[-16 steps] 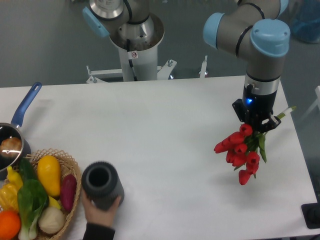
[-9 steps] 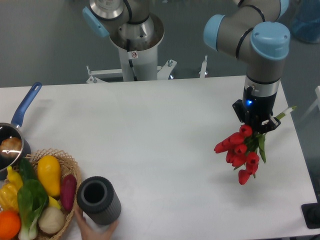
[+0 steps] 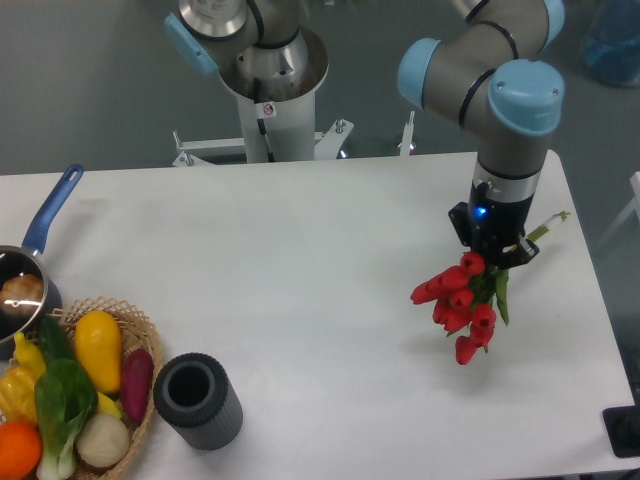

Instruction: Place the flowers on the table

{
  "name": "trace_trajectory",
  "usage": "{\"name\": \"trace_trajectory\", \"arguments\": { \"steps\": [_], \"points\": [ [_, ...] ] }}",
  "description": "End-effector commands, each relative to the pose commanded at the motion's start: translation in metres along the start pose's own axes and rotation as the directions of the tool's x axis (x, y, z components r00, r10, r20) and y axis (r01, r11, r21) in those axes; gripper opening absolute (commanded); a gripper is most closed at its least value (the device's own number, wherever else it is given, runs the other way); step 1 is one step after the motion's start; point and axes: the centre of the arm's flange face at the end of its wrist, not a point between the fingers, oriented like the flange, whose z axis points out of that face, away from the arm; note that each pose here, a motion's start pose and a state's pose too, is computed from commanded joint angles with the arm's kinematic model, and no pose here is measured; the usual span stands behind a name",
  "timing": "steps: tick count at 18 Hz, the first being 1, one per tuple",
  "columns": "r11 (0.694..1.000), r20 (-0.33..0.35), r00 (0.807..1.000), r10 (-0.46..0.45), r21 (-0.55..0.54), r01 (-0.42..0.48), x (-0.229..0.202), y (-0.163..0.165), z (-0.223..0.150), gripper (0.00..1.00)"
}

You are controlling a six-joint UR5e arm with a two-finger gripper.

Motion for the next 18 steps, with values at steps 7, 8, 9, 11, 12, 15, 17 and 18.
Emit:
{"name": "trace_trajectory", "arguments": {
  "steps": [7, 8, 9, 11, 12, 15, 17, 18],
  "points": [
    [1.0, -0.028, 0.999, 0.019, 0.01, -0.019, 0.019, -0.012, 0.012, 1.0],
    [1.0, -0.021, 1.0, 0.019, 0.011, -0.019, 0.018, -0.012, 0.008, 1.0],
    [1.0, -0.016, 1.0, 0.02, 0.011, -0.02, 0.017, -0.014, 0.006, 1.0],
    [1.0, -0.015, 1.0, 0.023, 0.013, -0.023, 0.016, -0.014, 0.006, 1.0],
    [1.0, -0.015, 1.0, 0.023, 0.014, -0.023, 0.016, -0.013, 0.005, 1.0],
    [1.0, -0.019, 0.999, 0.027, 0.012, -0.027, 0.015, -0.011, 0.007, 1.0],
    [1.0, -0.018, 1.0, 0.024, 0.01, -0.024, 0.014, -0.008, 0.008, 1.0],
    [1.0, -0.02, 1.0, 0.023, 0.008, -0.023, 0.014, -0.008, 0.008, 1.0]
  ]
}}
